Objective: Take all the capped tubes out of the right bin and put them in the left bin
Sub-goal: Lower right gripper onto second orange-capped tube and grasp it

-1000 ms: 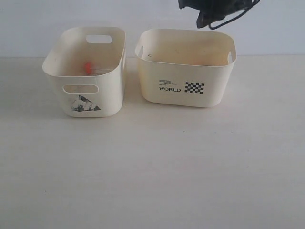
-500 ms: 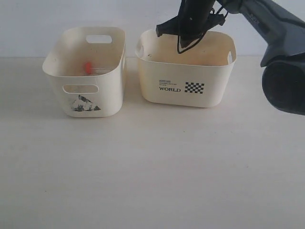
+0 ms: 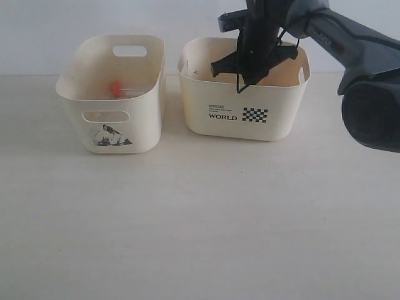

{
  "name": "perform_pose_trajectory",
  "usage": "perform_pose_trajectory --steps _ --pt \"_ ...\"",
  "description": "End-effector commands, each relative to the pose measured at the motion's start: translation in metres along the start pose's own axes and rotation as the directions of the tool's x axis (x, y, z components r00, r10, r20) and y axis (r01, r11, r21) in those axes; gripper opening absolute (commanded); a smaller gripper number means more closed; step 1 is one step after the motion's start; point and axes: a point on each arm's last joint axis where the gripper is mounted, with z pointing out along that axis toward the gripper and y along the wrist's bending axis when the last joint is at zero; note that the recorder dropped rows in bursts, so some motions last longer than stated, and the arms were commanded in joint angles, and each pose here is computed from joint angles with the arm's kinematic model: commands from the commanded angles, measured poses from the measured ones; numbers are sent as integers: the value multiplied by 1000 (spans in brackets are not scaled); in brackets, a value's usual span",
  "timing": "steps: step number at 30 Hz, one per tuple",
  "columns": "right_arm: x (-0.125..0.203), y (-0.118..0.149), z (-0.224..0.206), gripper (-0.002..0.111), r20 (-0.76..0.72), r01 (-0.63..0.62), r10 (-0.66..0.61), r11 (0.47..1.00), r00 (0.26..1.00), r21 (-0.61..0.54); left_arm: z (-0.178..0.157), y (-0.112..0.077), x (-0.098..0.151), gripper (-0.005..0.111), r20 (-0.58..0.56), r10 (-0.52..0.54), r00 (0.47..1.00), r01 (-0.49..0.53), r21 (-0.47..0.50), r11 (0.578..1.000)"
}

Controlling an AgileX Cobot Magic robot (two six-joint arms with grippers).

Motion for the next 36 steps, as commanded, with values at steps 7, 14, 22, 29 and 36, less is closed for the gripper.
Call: perform_pose_trajectory --steps 7,14,22,29,36 --pt "7 -8 11 24 -33 -1 4 996 999 92 0 0 -1 4 7 -9 1000 9 -1 1000" --pt "10 -7 23 55 -50 -46 51 994 997 96 0 0 -1 4 7 -9 1000 9 -1 1000" --pt "19 -5 46 55 -92 -68 78 992 993 108 0 0 -1 4 7 -9 1000 9 -1 1000" --pt "25 -8 63 55 -124 -97 110 989 986 107 0 0 -1 4 7 -9 1000 9 -1 1000" --pt "28 -7 69 45 -146 -136 145 988 979 69 0 0 -1 4 7 -9 1000 9 -1 1000"
